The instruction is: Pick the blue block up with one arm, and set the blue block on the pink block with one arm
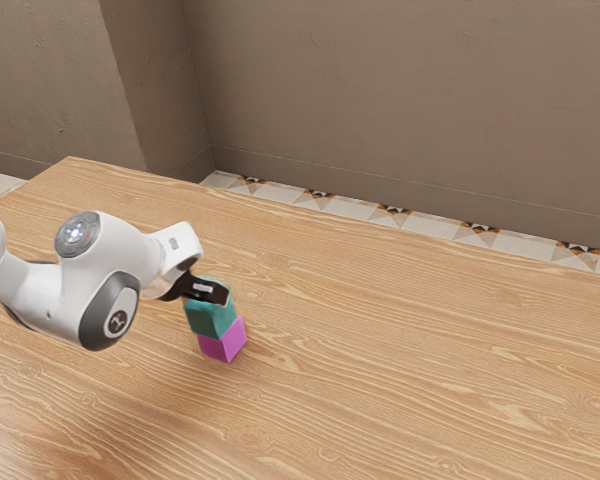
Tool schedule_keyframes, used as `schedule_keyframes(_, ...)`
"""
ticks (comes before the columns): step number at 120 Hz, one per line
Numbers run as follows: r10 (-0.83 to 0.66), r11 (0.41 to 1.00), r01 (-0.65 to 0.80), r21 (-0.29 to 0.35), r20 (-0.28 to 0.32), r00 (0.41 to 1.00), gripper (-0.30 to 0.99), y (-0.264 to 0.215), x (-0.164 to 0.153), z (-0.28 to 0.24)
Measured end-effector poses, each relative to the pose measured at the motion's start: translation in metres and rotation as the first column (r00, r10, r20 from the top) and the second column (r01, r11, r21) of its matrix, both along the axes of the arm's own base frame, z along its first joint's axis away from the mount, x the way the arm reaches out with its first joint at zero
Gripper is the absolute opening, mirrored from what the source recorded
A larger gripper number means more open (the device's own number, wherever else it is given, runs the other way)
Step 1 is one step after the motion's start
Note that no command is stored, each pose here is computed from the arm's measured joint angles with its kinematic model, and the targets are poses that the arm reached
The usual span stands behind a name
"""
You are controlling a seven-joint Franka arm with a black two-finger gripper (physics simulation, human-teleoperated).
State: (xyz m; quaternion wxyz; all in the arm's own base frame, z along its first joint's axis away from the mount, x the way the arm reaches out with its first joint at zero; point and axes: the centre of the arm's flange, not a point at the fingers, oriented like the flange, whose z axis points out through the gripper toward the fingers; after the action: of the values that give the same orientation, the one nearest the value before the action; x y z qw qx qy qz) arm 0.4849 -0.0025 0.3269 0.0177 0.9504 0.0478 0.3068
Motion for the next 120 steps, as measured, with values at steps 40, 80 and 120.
schedule_keyframes(40, 0.026, 1.0, -0.027, 0.013, 0.066, 0.997, 0.63, 0.017, 0.007, 0.024)
schedule_keyframes(80, 0.025, 1.0, -0.025, -0.002, -0.03, 0.999, 0.66, 0.093, 0.085, 0.349)
schedule_keyframes(120, -0.02, 0.99, -0.046, -0.131, -0.463, 0.886, 0.67, 0.119, 0.044, 0.324)
